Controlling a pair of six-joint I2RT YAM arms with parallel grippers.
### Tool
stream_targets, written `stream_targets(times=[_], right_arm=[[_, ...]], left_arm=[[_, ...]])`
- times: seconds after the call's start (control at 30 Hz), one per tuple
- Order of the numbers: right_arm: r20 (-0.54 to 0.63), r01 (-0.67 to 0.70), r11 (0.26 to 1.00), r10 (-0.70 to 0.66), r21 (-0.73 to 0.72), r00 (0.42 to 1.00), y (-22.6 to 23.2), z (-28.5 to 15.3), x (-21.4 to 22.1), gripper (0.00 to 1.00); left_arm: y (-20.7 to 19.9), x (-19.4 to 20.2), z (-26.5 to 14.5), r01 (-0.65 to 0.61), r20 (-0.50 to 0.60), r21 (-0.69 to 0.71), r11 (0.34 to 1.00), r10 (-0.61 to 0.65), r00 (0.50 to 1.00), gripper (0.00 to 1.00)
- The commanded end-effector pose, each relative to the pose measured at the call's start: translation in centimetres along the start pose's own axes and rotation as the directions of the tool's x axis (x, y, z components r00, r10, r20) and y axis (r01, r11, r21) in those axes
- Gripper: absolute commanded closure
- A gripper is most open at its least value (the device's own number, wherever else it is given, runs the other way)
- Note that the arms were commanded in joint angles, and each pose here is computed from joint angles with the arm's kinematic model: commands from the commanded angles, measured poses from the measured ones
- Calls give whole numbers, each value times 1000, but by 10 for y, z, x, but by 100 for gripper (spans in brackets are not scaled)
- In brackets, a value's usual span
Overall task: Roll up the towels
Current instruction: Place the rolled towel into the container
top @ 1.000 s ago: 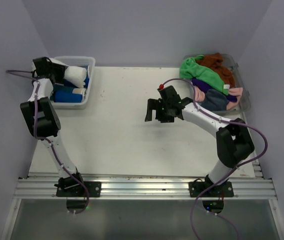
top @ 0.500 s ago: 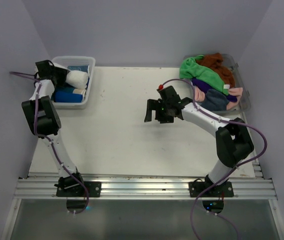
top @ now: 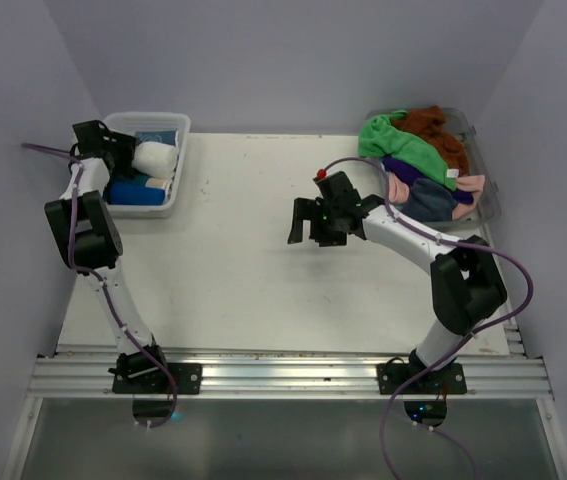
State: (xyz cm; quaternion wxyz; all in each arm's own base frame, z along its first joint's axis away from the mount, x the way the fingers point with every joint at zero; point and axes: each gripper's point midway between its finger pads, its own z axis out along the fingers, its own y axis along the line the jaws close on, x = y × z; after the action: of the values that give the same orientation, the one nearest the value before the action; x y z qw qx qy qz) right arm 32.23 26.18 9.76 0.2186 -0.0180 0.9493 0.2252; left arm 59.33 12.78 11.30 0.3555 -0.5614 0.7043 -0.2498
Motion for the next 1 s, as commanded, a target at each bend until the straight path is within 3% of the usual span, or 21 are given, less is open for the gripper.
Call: stream_targets(times=[0.0,0.83,0.97], right_arm=[[40,2,999,0,-36,999,10,-12,-9,5],[100,2,999,2,-42,995,4,-37,-3,4],[123,12,1000,-10,-16,992,0,-43,-5,4]], left_arm=[[-14,-1,-10,-23,-4,27,999,23,1000,23],[-69,-4,-104,-40,80,161,986,27,996,20],[-80,-3,-127,-98,104,192,976,79,991,19]])
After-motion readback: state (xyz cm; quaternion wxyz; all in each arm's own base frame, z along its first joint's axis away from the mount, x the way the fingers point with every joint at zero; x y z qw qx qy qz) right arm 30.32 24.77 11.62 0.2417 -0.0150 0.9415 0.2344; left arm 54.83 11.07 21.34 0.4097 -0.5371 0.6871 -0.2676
